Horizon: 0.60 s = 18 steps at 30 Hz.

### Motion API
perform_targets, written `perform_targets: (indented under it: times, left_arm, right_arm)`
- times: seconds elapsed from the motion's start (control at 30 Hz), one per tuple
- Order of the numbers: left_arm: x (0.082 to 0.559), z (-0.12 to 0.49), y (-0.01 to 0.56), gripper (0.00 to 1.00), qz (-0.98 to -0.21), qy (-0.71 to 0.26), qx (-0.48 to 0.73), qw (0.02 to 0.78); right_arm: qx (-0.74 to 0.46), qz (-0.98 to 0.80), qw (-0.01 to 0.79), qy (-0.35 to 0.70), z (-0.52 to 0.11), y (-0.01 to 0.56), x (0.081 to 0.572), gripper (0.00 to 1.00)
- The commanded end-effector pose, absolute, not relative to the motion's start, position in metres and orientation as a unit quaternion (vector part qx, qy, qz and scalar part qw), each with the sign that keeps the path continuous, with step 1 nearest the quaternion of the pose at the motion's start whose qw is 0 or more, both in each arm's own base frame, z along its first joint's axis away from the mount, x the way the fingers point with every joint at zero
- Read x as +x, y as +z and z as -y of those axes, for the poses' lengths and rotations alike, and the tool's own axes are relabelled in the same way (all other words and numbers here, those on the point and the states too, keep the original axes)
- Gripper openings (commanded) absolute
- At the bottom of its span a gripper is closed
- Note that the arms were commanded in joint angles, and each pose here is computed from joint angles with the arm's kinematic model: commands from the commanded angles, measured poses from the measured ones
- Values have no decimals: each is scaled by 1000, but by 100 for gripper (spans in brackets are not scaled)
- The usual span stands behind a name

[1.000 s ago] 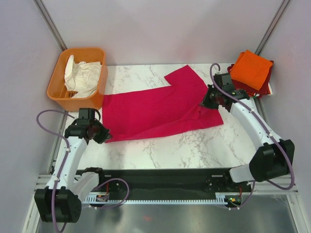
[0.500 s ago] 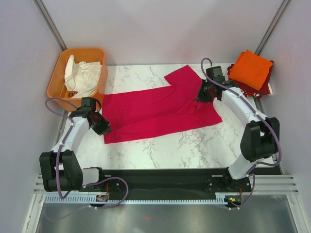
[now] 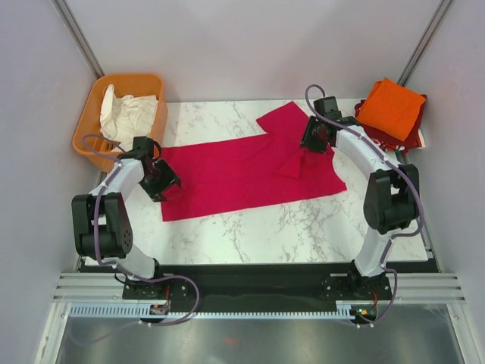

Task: Fold and stack the t-shirts
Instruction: Fold the tshirt

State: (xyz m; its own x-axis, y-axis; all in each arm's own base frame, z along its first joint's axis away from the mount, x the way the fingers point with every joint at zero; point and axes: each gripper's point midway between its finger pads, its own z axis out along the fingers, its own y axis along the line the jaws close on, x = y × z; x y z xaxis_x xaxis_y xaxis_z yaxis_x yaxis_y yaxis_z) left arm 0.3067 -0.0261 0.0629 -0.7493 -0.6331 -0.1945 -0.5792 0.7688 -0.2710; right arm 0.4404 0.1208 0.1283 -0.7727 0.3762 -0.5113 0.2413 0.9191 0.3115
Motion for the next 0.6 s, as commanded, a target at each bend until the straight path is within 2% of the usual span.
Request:
perform_targets:
  times: [0.0, 0.03, 0.07, 0.13, 0.23, 0.33, 0.53, 0.57]
  left_arm:
    - [334, 14, 72, 75, -928, -96, -319, 167]
    - [337, 9, 72, 84, -926, -92, -324, 168]
    - [343, 5, 78, 86, -924, -91, -326, 179]
    - [349, -1, 89, 88, -920, -82, -328, 198]
    - [352, -9, 109, 86, -916, -67, -326, 224]
    - [344, -11, 131, 83, -911, -63, -316, 258]
    - [312, -2, 135, 78, -914, -43, -292, 279]
    - [306, 0, 130, 77, -916, -42, -290, 274]
  right_arm:
    - [165, -921, 342, 90, -114, 140, 484, 62]
    - [167, -920, 346, 82, -112, 141, 489, 73]
    - [164, -916, 356, 81, -111, 146, 503, 85]
    - [157, -912, 372, 79, -111, 158, 517, 90]
    - [143, -903, 399, 73, -108, 188, 534, 92]
    - [148, -888, 432, 57, -97, 223, 526, 92]
    - [161, -891, 424, 32, -77, 209, 471, 92]
    - [160, -898, 408, 34, -77, 191, 459, 90]
